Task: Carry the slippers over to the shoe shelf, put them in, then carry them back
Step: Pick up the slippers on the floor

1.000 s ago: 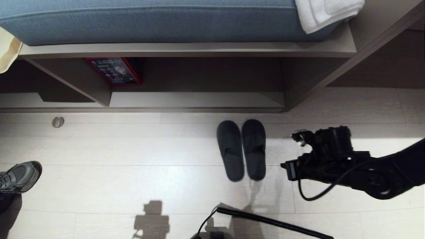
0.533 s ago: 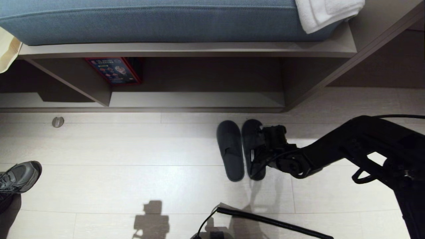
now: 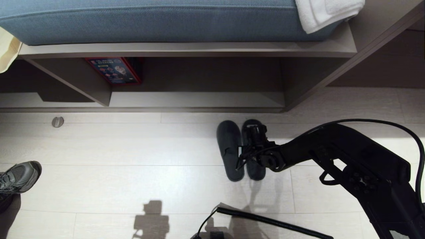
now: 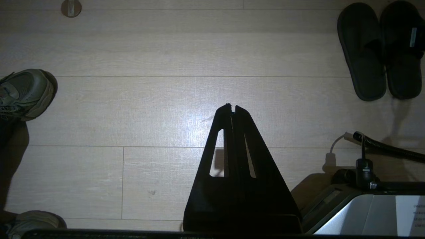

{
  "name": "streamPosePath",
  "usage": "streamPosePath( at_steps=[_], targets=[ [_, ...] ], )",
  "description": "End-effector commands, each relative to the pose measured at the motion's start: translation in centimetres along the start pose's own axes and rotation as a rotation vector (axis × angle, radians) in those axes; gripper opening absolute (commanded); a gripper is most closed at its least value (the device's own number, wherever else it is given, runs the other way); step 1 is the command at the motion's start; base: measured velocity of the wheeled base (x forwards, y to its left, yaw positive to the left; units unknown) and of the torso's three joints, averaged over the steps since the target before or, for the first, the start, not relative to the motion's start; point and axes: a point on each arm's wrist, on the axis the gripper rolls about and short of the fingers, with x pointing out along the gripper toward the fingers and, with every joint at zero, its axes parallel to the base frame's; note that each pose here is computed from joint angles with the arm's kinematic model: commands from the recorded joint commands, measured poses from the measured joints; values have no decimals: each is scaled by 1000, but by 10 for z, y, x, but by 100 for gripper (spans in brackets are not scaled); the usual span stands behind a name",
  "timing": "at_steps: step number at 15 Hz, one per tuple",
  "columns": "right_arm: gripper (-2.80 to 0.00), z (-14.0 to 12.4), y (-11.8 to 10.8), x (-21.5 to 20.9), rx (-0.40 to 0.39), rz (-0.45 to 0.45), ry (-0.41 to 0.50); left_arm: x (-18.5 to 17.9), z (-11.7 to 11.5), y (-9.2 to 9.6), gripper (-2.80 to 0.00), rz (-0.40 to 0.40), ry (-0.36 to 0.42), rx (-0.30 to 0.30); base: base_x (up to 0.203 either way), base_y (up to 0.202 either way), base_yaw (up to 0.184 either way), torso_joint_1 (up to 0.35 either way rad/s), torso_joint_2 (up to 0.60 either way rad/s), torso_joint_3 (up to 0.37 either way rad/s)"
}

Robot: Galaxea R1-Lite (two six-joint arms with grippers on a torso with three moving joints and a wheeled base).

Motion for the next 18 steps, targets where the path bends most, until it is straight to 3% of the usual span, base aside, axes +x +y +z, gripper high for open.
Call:
streamPosePath(
  at_steps=[1,6,10,18],
  targets=[
    [0,0,3,-2,5,2,6,1,-2,0,-280,0,9,0,0,0,0,0,0,0],
    [0,-8,17,-15,-18,6,38,1,-2,0,-280,0,8,0,0,0,0,0,0,0],
    [0,-14,21,5,-2,-47,-46,1,-2,0,-280,0,9,0,0,0,0,0,0,0],
    [0,-18,24,33,-18,-87,-92,1,-2,0,-280,0,8,0,0,0,0,0,0,0]
  ],
)
